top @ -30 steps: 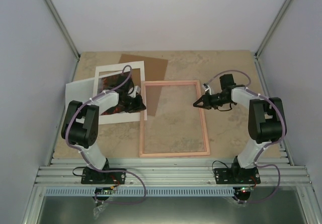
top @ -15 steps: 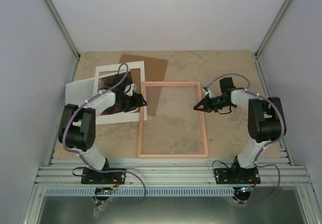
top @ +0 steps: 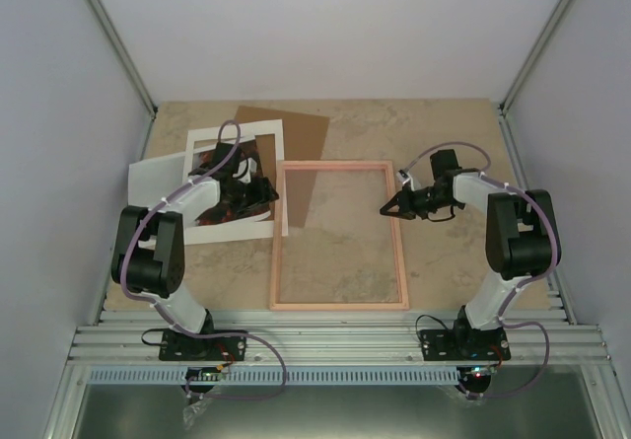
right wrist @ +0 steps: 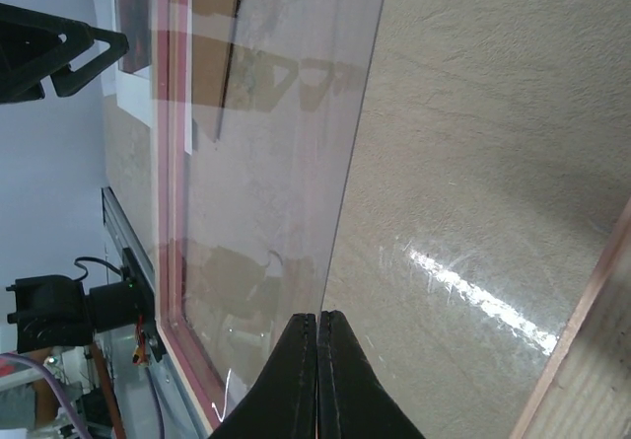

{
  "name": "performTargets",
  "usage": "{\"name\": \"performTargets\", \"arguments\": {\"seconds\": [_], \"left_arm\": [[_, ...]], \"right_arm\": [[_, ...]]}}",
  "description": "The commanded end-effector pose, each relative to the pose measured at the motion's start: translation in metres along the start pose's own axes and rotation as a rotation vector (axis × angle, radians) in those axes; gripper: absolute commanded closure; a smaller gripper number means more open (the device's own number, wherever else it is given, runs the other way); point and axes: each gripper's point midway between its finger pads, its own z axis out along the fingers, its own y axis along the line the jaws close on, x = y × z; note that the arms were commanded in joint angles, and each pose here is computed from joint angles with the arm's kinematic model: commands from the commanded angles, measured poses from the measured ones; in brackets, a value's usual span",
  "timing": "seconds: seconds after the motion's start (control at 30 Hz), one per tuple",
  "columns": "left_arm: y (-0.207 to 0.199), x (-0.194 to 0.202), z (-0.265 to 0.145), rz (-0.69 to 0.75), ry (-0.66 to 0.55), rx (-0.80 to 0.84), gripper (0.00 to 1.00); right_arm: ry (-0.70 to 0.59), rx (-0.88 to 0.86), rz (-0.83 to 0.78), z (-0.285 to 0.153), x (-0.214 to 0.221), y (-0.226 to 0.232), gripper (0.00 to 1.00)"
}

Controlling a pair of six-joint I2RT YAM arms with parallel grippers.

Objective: Put the photo into the frame

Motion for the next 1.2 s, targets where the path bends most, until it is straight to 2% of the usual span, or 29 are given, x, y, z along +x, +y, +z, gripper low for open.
{"name": "performTargets", "arguments": {"seconds": [0.0,1.17], "left_arm": [[0.004,-0.009,-0.001,-0.013,-0.035,-0.021,0.28],[0.011,-0.008,0.009,-0.035,-0.019,-0.038,0.29]], "right_arm": [[0.005,0.01,-0.01,-0.005,-0.001,0.002,1.0],[-0.003,0.069,-0.006,-0.01,-0.001,-0.012,0.99]]}}
